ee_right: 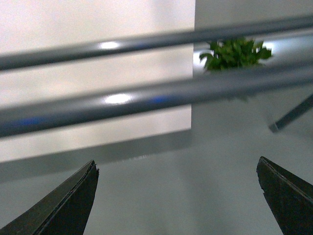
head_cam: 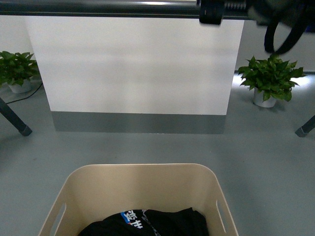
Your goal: Move hamper under clothes hanger
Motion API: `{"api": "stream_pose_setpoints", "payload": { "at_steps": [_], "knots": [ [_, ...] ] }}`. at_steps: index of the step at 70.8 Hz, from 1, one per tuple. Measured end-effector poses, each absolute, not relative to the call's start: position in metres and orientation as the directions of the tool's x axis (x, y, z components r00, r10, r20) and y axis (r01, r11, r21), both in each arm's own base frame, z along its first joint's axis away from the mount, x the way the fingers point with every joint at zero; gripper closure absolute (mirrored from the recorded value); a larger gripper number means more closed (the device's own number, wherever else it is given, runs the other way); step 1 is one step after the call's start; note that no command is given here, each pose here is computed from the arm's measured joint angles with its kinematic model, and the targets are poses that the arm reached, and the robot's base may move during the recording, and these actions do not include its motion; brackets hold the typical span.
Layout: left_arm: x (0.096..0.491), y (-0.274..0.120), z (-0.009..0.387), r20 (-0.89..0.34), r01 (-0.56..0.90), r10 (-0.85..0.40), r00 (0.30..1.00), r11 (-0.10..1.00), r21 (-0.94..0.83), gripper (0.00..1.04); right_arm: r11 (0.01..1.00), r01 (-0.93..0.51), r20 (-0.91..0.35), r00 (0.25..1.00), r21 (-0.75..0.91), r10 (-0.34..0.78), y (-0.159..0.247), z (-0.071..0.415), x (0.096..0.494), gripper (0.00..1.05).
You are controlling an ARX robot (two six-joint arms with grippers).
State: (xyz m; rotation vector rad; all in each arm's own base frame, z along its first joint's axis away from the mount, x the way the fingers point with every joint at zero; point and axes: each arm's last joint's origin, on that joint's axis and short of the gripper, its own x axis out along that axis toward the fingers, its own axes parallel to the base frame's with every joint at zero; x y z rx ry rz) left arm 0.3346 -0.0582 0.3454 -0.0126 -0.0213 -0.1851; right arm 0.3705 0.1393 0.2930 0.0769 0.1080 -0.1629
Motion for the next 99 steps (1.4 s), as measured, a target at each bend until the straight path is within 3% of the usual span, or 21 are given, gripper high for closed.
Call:
{"api": "stream_pose_setpoints", "payload": {
  "at_steps": [4, 11, 25, 35, 41, 44, 99],
  "knots": [
    [0.328, -0.058, 0.352, 0.045, 0.129, -0.128, 0.991, 0.992, -0.008, 0.12, 0.987, 0.148, -0.077, 0.987, 0.062, -0.143, 0.14, 0.305, 0.364, 0.08],
    [0.307, -0.049, 0.329, 0.046, 0.026, -0.026, 0.999, 1.0, -0.012, 0.31, 0.998, -0.023, 0.032, 0.999, 0.053, 0.022, 0.128, 0.299, 0.346, 0.26],
    [0.267, -0.03, 0.27, -0.005, -0.001, 0.001, 1.0, 1.0, -0.005, 0.65, 1.0, 0.005, 0.002, 1.0, 0.01, -0.005, 0.077, 0.249, 0.299, 0.6],
    [0.244, -0.024, 0.252, 0.002, 0.01, -0.01, 1.0, 1.0, -0.006, 0.85, 1.0, 0.0, 0.0, 1.0, 0.005, 0.0, 0.059, 0.233, 0.272, 0.79],
    [0.227, -0.019, 0.237, -0.001, 0.005, -0.005, 1.0, 1.0, -0.006, 1.02, 1.0, -0.011, 0.001, 1.0, 0.004, 0.011, 0.047, 0.222, 0.251, 0.97],
    [0.22, -0.016, 0.23, -0.006, 0.002, -0.002, 1.0, 1.0, -0.005, 1.01, 1.0, -0.009, -0.005, 1.0, -0.001, 0.009, 0.042, 0.216, 0.242, 1.04],
    [0.145, 0.0, 0.18, -0.006, 0.002, -0.002, 1.0, 1.0, -0.006, 1.01, 1.0, 0.002, -0.012, 1.0, 0.001, -0.002, 0.0, 0.175, 0.154, 1.03]
  ]
}}
